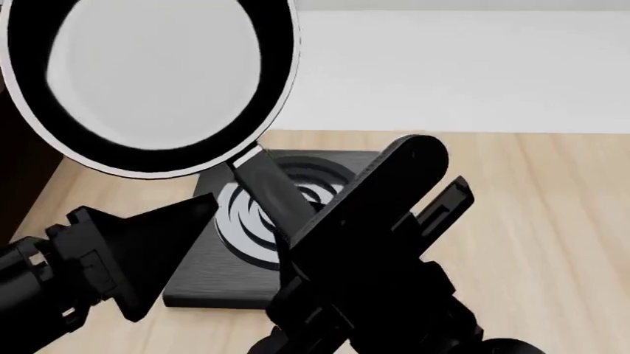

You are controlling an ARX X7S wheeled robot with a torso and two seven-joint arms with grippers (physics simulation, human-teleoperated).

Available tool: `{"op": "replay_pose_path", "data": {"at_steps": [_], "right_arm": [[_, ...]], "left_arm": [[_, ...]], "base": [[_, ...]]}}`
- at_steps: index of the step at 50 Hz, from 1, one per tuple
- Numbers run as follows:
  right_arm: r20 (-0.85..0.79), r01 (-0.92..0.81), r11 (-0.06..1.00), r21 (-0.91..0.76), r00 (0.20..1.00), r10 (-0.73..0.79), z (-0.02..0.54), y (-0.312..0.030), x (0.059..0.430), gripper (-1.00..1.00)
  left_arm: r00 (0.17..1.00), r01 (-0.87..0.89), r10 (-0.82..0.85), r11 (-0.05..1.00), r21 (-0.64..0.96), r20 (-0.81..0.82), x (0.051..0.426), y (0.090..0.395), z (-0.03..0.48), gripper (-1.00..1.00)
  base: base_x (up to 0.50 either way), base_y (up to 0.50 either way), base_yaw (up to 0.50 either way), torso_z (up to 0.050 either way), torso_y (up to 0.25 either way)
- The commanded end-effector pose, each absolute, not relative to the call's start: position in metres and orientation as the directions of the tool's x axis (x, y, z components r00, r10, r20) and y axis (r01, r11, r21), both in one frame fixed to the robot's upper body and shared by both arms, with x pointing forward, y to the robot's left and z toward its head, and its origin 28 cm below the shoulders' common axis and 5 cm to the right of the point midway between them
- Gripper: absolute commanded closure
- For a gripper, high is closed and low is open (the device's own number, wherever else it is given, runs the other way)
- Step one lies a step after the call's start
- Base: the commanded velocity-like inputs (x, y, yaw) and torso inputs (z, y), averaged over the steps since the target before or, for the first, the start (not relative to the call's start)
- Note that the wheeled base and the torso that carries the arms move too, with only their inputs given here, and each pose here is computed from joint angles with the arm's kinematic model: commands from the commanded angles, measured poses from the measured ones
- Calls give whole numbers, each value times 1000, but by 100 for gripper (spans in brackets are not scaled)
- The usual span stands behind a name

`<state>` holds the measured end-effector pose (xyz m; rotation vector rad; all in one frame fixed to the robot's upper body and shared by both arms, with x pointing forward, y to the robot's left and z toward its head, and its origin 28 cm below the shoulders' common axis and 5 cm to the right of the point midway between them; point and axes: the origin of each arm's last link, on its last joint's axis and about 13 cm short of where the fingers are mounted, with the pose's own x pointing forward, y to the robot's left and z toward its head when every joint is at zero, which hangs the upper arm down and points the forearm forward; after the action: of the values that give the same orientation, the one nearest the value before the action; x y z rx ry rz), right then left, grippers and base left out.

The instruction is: Put the frying pan on the cabinet shelf.

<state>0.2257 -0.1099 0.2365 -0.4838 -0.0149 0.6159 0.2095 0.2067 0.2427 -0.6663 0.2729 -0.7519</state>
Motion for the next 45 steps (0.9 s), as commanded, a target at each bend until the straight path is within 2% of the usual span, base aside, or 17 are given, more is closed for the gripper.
{"op": "replay_pose_path", "data": {"at_steps": [1, 45], "right_arm": [[-6, -451, 761, -467, 862, 507, 247, -110, 226, 100], [-5, -479, 733, -483, 839, 544, 233, -108, 221, 100]], "left_arm": [[701, 522, -712, 464, -716, 49, 213, 199, 238, -100], [679, 516, -729, 388, -764, 89, 225, 188, 241, -100]], "base": [[0, 0, 0, 0, 0], [0, 0, 0, 1, 2]]}}
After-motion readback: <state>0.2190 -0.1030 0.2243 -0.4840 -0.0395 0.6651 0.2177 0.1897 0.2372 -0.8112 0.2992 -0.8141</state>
